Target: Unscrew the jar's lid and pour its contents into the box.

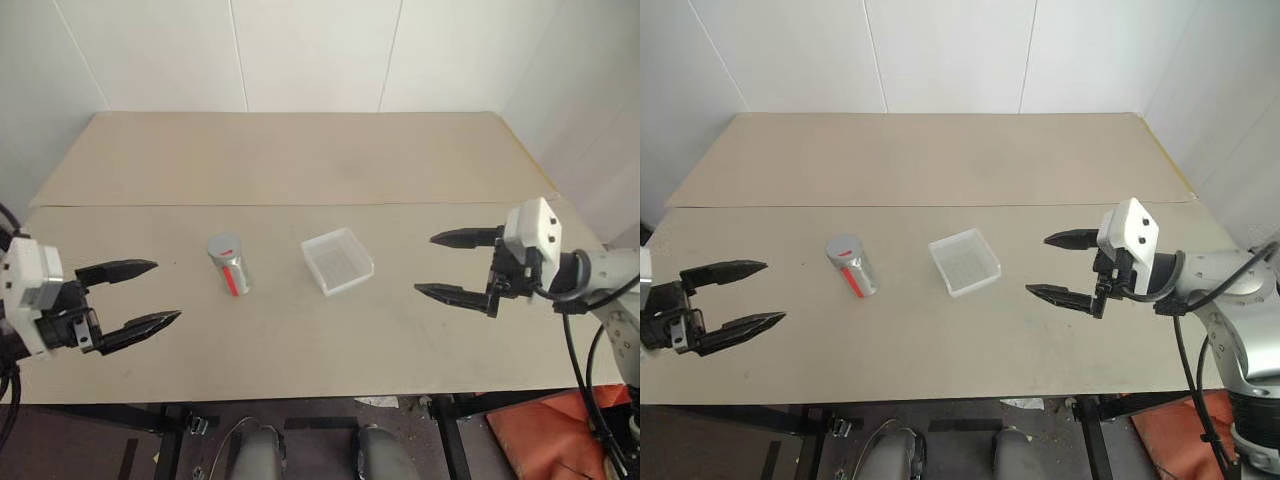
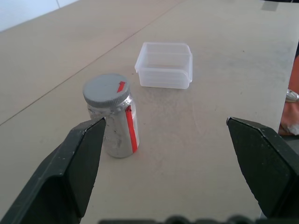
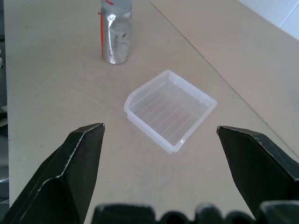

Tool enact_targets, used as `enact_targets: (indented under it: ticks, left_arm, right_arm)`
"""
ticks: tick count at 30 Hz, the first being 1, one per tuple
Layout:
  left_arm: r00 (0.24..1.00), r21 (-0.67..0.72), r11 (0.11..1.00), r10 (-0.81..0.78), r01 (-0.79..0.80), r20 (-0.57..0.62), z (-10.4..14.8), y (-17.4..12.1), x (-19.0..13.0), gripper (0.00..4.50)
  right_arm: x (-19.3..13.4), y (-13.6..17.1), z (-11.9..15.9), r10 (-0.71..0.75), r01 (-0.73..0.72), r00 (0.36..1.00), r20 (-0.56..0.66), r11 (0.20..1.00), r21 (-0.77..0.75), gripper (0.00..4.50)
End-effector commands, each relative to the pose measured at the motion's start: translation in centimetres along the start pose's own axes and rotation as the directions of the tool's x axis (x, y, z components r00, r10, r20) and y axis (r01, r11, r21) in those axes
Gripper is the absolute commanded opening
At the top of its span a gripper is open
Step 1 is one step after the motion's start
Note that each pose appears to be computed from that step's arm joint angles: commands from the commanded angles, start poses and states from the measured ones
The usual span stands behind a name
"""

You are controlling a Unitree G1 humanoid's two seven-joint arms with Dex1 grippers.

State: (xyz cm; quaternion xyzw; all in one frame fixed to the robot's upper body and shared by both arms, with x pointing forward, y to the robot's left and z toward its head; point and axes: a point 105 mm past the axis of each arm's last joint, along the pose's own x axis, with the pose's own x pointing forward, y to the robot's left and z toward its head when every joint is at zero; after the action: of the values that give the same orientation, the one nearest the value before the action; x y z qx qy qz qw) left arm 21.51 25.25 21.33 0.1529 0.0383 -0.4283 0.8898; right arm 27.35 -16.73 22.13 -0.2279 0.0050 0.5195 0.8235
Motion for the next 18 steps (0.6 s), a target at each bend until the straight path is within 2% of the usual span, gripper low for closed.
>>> enact_targets:
  ticks: [1,8,14,18]
  left_arm:
    - [0.999,0.035,0.999,0.026,-0.027,0.028,1.1,-0.6,-0.2,4.48]
    - [0.997,-0.018,0.999,0.048,-0.047,0.056,0.6,-1.9,0.8,4.48]
    - [0.974,-0.059,0.975,0.218,-0.214,0.06,-0.7,-0.9,2.5,4.48]
    - [0.946,-0.098,0.944,0.32,-0.315,0.048,-2.1,-0.6,4.7,4.48]
  right_arm:
    - [-0.1,-0.1,0.9,0.016,-0.015,1.0,0.024,0.999,-0.042,4.5]
    - [0.9,0.0,2.1,0.086,-0.084,0.995,0.055,0.996,-0.04,4.5]
    - [0.9,-0.5,2.8,0.076,-0.072,0.996,0.047,0.995,-0.072,4.5]
    - [1.3,-0.6,3.3,0.081,-0.077,0.995,0.055,0.994,-0.075,4.5]
